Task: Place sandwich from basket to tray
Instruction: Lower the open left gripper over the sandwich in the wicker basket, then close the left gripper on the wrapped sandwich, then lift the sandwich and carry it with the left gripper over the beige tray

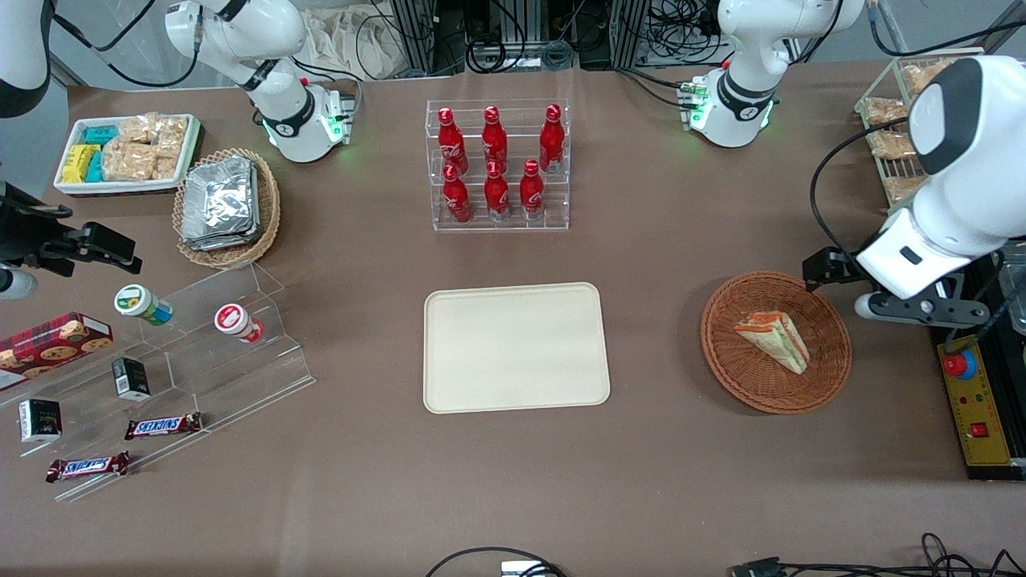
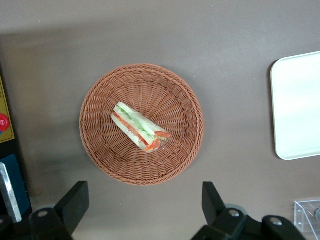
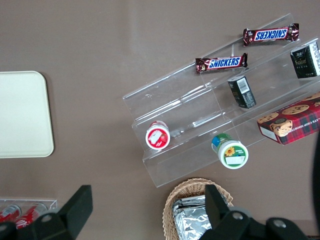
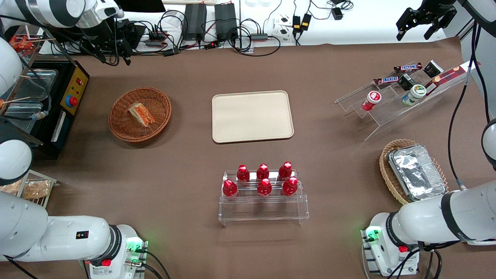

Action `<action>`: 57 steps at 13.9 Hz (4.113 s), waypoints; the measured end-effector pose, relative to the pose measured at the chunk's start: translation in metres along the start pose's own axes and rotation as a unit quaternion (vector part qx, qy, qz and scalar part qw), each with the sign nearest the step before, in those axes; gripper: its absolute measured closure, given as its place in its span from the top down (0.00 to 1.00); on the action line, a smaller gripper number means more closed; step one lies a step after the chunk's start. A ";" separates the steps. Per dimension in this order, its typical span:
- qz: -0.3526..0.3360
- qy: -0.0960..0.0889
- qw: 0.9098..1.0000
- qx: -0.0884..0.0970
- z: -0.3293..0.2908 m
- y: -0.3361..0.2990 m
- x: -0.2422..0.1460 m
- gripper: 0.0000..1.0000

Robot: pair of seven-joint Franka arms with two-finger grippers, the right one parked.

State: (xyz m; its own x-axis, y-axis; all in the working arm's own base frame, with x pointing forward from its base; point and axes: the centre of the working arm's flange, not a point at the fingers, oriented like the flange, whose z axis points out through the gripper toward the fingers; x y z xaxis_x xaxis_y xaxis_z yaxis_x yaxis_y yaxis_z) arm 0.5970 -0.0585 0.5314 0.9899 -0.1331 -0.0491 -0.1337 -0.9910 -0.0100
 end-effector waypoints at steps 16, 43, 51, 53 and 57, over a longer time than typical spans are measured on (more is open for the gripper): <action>-0.378 -0.032 0.925 -0.001 0.176 -0.036 0.019 1.00; -0.422 -0.098 0.901 -0.024 0.193 -0.045 0.026 0.19; -0.235 -0.054 0.970 0.007 0.036 0.056 0.047 0.19; -0.194 -0.055 0.979 0.013 0.040 0.108 0.043 0.19; -0.154 -0.062 0.986 0.019 0.051 0.163 0.037 0.19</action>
State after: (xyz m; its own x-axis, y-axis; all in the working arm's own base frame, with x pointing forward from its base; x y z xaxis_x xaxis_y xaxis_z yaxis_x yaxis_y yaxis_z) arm 0.6091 -0.2237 0.4771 0.9710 0.1788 -0.1588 0.1678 -0.9826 -0.0802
